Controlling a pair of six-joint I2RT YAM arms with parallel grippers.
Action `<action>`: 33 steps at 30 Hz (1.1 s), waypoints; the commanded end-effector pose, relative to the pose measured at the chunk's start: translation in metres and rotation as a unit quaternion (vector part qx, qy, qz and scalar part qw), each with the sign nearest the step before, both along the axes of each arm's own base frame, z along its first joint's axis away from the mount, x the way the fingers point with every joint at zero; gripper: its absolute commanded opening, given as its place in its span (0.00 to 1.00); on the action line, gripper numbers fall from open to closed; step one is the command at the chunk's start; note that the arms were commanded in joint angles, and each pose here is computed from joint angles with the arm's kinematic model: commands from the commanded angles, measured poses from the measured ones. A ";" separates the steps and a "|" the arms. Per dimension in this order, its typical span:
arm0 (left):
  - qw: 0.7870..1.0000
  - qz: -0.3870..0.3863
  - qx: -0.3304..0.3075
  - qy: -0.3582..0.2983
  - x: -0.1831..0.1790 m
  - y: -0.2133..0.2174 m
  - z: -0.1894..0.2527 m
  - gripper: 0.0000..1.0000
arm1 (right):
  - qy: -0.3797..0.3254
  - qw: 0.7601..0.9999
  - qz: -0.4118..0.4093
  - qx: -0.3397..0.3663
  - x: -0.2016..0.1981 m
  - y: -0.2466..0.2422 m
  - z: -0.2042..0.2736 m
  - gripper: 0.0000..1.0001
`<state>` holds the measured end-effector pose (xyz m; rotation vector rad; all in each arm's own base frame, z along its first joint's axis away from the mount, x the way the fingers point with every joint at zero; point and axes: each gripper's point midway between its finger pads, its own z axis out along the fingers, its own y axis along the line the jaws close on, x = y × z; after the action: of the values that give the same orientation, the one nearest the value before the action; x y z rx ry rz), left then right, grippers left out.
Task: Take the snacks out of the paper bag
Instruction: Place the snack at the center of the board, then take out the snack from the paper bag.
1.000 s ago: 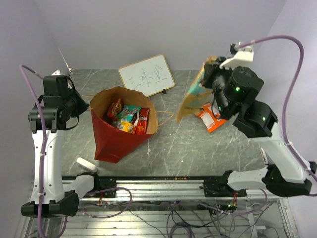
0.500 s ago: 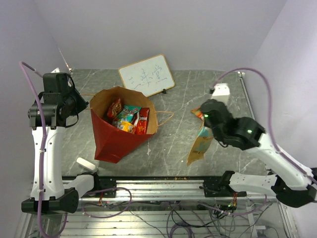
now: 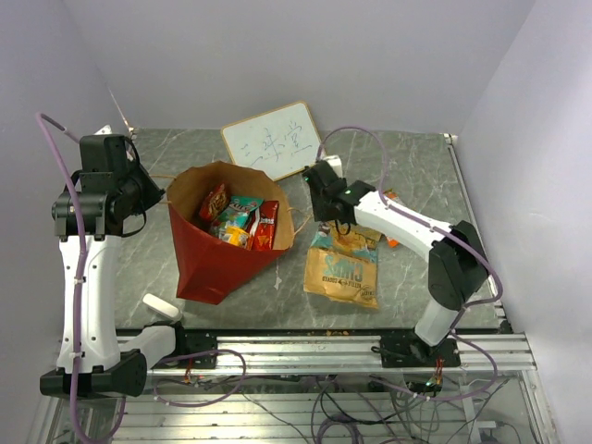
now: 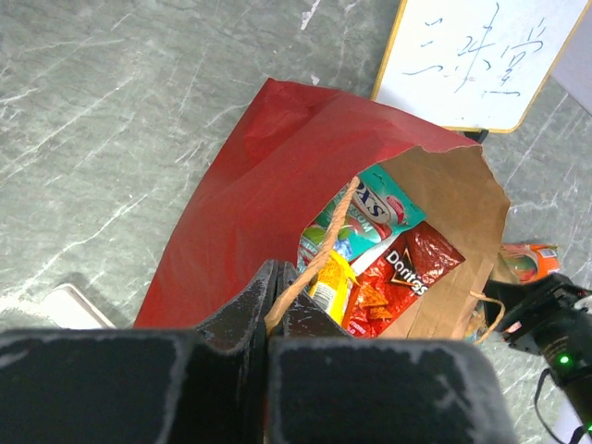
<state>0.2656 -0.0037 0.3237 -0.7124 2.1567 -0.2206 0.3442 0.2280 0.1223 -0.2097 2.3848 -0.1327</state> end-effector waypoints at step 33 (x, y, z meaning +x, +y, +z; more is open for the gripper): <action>0.999 -0.015 0.031 -0.011 -0.017 0.005 -0.011 0.07 | 0.072 0.965 0.180 0.176 -0.041 0.080 0.134 0.78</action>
<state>0.2557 -0.0031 0.3169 -0.5961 2.1504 -0.1961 0.3286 0.2702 0.2725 -0.3701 2.3511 0.4280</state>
